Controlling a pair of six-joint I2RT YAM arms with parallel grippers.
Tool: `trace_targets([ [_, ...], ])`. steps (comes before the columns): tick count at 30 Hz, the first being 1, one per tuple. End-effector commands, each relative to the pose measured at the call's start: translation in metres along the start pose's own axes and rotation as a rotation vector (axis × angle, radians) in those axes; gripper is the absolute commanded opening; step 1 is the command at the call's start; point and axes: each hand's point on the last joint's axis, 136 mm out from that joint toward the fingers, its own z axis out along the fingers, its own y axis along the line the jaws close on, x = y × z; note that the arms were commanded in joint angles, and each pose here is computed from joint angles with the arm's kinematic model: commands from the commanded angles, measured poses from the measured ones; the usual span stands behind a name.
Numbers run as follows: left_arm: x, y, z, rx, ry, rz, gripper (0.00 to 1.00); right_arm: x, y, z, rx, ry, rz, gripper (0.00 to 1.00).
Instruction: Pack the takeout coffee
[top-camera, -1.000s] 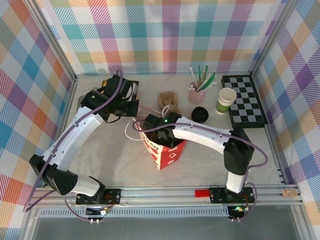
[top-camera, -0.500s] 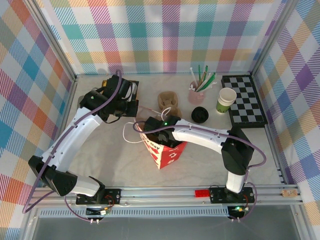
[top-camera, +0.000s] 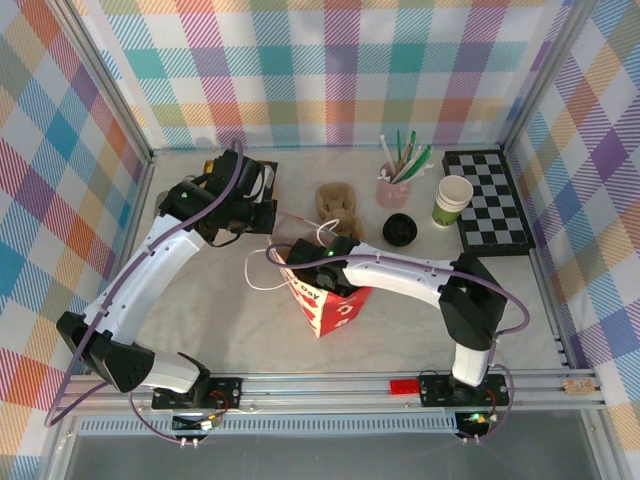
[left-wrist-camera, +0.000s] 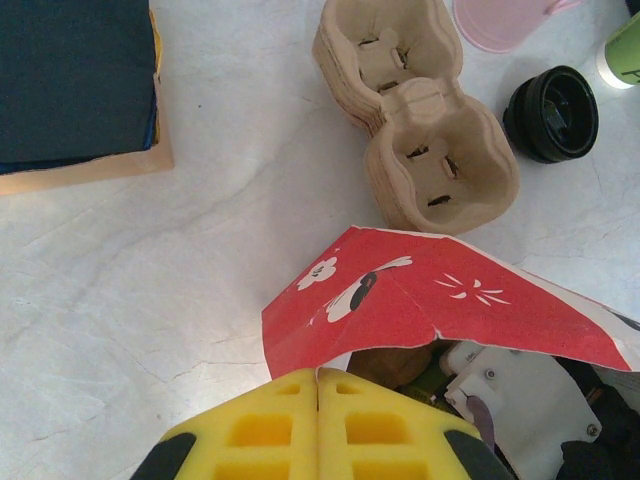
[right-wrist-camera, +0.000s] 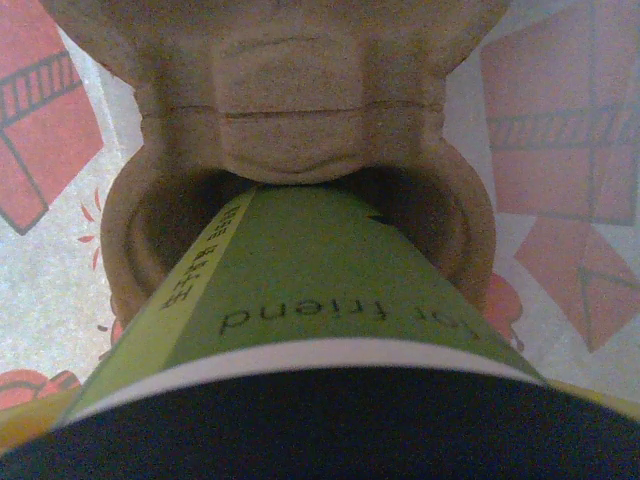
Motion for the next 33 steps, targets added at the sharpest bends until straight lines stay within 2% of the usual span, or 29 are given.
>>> trace_targets([
  [1, -0.008, 0.003, -0.016, -0.014, -0.069, -0.007, 0.07, 0.009, -0.012, 0.015, 0.064, 0.030, 0.013, 0.40],
  [33, -0.012, 0.002, -0.022, -0.004, -0.101, -0.011, 0.07, 0.000, -0.021, 0.042, 0.129, -0.042, 0.028, 0.41],
])
